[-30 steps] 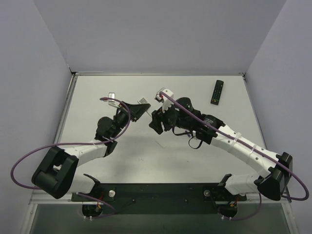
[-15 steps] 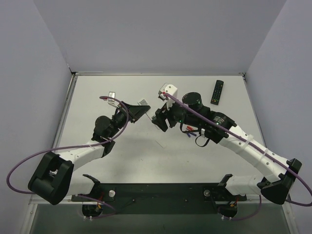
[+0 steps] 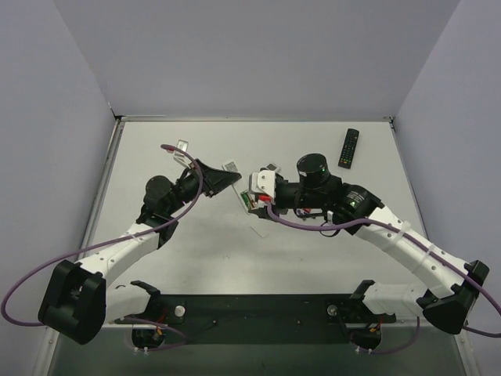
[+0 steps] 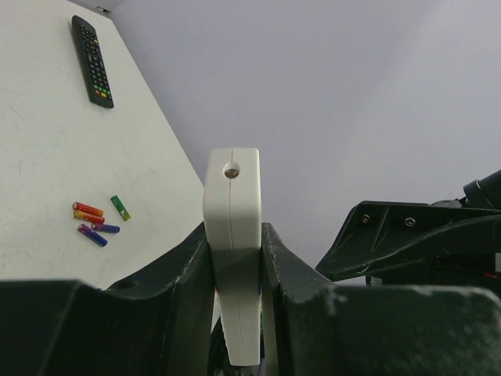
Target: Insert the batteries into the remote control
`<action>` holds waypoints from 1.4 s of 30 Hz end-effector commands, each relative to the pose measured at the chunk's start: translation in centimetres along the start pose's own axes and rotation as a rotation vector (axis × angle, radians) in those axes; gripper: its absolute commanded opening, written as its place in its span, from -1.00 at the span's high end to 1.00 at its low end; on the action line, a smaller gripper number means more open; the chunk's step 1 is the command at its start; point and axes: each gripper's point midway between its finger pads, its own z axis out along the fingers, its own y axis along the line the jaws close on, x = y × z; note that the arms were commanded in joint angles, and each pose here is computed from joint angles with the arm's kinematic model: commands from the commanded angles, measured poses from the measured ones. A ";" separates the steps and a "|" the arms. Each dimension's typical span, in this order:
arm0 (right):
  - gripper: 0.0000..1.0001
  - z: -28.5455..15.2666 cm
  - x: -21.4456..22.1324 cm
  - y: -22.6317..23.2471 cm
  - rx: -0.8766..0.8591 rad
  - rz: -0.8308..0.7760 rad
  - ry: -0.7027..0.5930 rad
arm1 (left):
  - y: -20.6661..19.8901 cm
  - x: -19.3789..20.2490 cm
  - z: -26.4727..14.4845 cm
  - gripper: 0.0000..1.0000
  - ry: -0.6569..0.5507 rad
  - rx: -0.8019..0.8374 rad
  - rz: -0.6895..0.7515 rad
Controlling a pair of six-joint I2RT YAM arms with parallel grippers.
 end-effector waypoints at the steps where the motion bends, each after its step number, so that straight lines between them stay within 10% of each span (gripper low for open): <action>1: -0.04 0.7 -2.1 0.2 -0.114 -0.122 -0.098 | -2.6 -0.3 -0.1 1.00 0.033 0.068 0.058; 42: 0.95 3.0 2.7 1.9 -0.331 0.002 -0.037 | -3.1 0.0 0.0 1.00 0.062 0.094 0.087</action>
